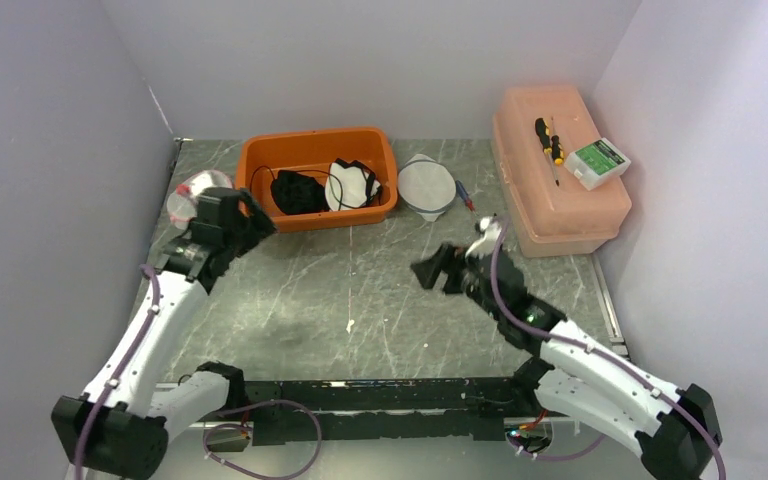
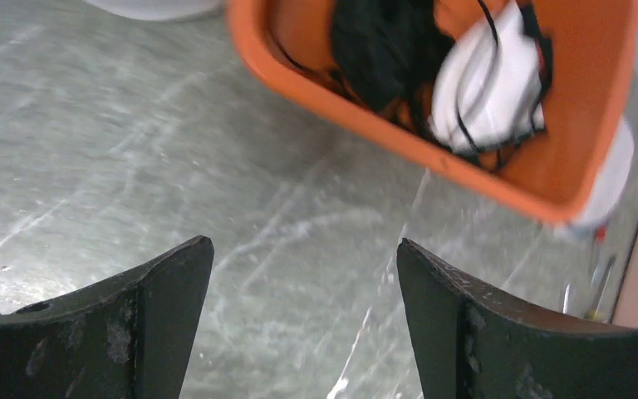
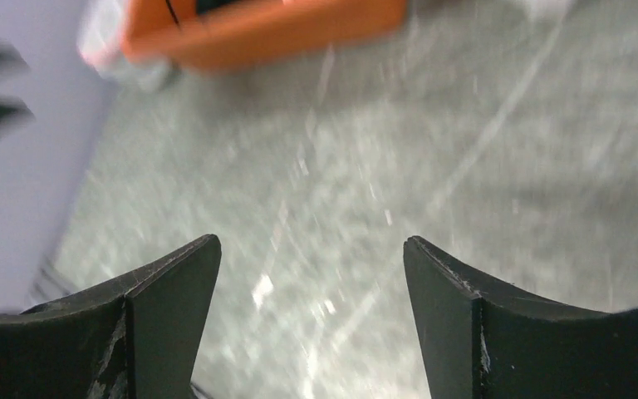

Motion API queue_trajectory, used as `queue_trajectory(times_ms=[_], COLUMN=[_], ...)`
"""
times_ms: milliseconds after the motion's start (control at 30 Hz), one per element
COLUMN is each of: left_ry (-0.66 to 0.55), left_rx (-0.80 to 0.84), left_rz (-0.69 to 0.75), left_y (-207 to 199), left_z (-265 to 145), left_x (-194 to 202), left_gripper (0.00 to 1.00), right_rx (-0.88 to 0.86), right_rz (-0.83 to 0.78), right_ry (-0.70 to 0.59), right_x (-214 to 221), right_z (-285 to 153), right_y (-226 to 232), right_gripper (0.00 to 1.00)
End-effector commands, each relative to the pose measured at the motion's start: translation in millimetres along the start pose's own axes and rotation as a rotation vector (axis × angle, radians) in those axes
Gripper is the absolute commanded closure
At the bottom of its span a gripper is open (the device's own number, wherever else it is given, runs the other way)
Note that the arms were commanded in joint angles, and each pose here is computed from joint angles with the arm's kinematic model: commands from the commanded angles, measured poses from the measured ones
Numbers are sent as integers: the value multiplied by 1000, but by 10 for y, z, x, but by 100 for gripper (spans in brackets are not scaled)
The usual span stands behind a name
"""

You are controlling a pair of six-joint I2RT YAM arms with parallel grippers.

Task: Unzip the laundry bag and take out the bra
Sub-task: Pick up the laundry bag at the center of the board.

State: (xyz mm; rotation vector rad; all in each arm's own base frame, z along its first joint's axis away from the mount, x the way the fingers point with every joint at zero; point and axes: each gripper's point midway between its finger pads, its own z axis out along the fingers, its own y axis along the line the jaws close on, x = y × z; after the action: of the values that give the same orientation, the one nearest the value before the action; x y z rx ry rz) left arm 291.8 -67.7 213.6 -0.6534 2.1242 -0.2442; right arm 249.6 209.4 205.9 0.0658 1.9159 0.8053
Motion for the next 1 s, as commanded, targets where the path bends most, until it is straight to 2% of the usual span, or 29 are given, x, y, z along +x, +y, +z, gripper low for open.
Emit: queue_trajectory(times_ms=[0, 200, 267, 333, 567, 833, 967], left_ry=[-36, -102, -98, -89, -134, -203, -214], left_rx=[39, 14, -5, 14, -7, -72, -80], left_rz=[-264, -709, -876, -979, -1061, -1079, -1077], left_y=[178, 749, 968, 1081, 1335, 1554, 1626], left_z=[146, 452, 581, 720, 1120, 1359, 1525], left_x=[-478, -786, -775, -764, -855, -926, -936], left_gripper=[13, 10, 12, 16, 24, 29, 36], right_rx=[-125, -204, -207, -171, -164, -170, -173], right_rz=[29, -20, -45, -67, -127, -171, -188], right_ry=[94, 203, 223, 215, 191, 165, 172], right_x=[664, 1141, 1196, 1184, 1090, 1003, 984], right_z=[-141, -302, -330, -337, -434, -501, -508], right_y=[-41, 1, -2, -62, -107, -116, -96], right_gripper=[16, 18, 18, 18, 18, 18, 18])
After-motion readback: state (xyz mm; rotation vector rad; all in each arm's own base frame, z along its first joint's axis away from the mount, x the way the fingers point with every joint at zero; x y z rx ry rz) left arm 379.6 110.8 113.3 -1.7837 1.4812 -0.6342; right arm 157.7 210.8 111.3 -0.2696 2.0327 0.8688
